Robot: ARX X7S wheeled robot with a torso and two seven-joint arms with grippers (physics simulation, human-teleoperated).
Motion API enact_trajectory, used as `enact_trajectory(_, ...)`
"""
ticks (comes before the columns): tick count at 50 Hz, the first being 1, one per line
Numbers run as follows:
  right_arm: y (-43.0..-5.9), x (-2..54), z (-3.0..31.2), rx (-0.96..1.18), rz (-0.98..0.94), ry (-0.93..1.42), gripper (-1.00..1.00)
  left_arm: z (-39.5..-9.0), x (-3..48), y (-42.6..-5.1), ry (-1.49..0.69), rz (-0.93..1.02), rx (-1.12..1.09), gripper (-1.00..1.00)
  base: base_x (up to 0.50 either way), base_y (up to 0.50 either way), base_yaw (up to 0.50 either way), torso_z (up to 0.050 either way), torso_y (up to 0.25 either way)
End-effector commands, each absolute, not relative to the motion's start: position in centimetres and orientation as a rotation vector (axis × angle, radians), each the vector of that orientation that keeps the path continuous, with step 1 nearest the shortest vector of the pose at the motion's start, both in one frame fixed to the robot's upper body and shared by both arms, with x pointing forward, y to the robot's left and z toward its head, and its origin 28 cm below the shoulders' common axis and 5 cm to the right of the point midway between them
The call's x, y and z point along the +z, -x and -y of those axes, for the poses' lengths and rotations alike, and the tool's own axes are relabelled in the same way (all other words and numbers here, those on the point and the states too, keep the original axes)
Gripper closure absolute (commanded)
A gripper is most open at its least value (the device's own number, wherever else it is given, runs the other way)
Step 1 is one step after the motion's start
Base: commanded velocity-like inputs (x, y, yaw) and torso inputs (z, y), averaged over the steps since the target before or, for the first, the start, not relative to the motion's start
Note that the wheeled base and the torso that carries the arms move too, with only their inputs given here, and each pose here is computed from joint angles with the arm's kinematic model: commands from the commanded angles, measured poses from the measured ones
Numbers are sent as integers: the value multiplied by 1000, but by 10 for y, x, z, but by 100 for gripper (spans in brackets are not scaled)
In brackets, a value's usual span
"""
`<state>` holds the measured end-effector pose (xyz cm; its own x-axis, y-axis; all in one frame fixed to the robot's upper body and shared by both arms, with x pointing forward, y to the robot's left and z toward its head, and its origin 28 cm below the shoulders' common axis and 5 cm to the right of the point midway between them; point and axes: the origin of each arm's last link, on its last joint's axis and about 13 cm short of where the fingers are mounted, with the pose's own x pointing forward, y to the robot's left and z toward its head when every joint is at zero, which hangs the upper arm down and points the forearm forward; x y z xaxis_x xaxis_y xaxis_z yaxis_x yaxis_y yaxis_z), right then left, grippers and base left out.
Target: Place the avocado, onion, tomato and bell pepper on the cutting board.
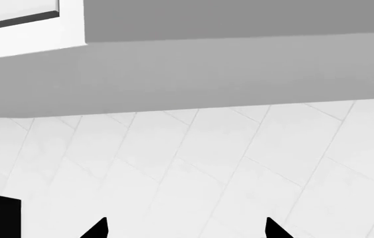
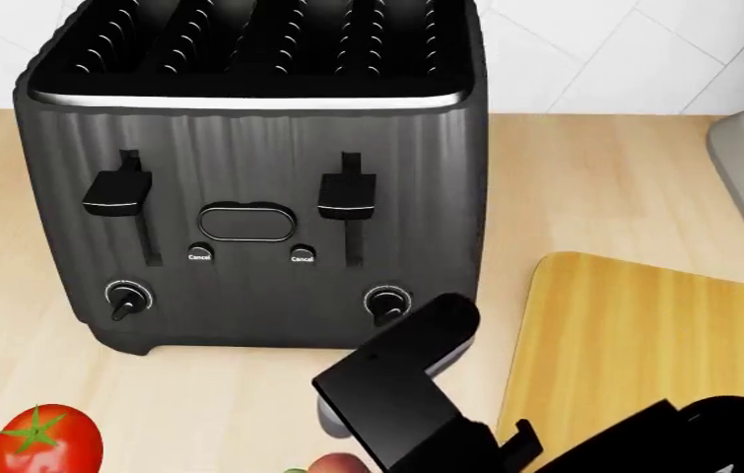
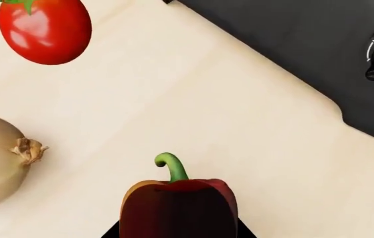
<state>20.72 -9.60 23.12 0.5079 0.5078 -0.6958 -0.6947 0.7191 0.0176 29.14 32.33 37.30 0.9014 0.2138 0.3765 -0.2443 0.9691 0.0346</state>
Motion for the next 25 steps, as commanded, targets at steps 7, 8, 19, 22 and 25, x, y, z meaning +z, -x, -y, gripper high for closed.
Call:
enact_trajectory(7,-203,273,102,700,-602,323,100,-324,372,-290,-82,379,240,-100,0,0,0,0,0)
enact_trajectory(8,-203,280,103,685,-582,332,100,-324,372,-290,-82,379,240,-100,0,0,0,0,0)
enact_trajectory(19,-205,312,127,555,-517,341,100,-323,373,-289,-81,381,237,-100,0,0,0,0,0)
enact_trajectory(22,-206,314,134,515,-514,332,100,-322,374,-289,-82,382,235,-100,0,0,0,0,0)
enact_trajectory(25,-207,315,142,469,-510,316,100,-322,375,-289,-85,388,237,-100,0,0,0,0,0)
